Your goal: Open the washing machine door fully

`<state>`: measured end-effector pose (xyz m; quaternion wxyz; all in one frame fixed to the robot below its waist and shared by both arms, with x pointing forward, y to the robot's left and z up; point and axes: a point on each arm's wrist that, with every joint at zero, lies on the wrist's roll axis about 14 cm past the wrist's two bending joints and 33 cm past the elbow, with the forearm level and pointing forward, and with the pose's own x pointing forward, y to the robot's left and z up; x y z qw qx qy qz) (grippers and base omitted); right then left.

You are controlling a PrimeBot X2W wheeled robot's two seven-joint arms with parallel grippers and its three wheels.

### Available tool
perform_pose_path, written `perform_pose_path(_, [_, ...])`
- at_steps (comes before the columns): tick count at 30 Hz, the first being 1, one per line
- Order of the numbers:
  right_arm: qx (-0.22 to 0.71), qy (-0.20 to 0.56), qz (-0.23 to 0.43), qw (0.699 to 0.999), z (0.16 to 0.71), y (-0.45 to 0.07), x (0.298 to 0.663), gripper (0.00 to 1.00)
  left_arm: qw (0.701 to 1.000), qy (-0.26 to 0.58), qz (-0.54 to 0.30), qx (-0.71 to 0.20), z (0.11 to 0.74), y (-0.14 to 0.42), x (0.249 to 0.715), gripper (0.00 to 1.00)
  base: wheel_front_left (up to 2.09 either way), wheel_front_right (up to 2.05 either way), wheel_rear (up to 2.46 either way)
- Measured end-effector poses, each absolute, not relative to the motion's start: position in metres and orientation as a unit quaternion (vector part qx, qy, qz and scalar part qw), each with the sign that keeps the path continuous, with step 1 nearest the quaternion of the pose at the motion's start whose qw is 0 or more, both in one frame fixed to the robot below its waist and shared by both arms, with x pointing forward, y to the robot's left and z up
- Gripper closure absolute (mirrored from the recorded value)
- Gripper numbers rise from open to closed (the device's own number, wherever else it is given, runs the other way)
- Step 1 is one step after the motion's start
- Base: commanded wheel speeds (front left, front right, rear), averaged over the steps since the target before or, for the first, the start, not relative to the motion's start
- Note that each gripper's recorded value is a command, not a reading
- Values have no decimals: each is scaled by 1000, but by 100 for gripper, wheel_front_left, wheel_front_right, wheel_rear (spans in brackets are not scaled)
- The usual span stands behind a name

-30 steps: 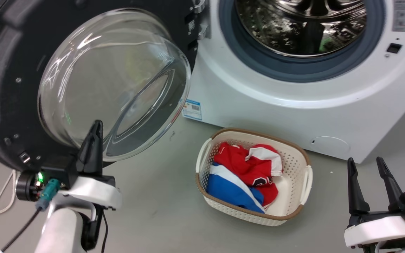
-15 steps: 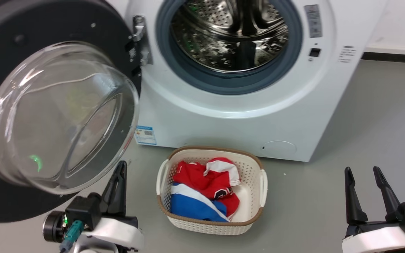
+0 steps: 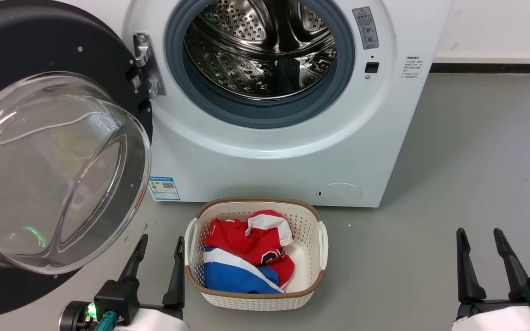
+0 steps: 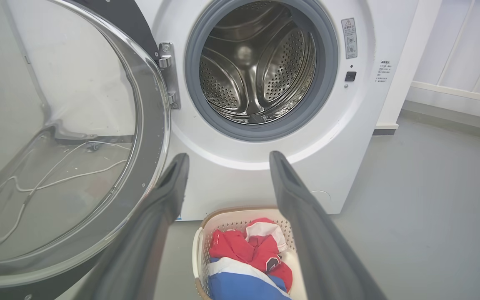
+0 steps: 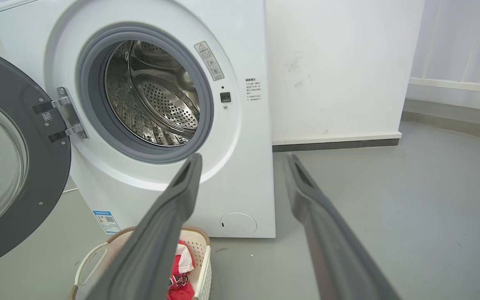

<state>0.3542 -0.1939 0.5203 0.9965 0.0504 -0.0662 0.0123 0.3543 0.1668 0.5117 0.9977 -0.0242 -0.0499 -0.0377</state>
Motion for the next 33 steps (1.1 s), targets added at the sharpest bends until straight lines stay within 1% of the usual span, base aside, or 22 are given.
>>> perform_pose_path(18, [55,-63,3,997,517,-199,351,0,997,-55,-49,-15,514,158,354,0,0,0,0])
perform_pose_path(33, [56,-63,5,996,518,-198,351,0,997,-60,-41,-20,518,164,353,0,0,0,0])
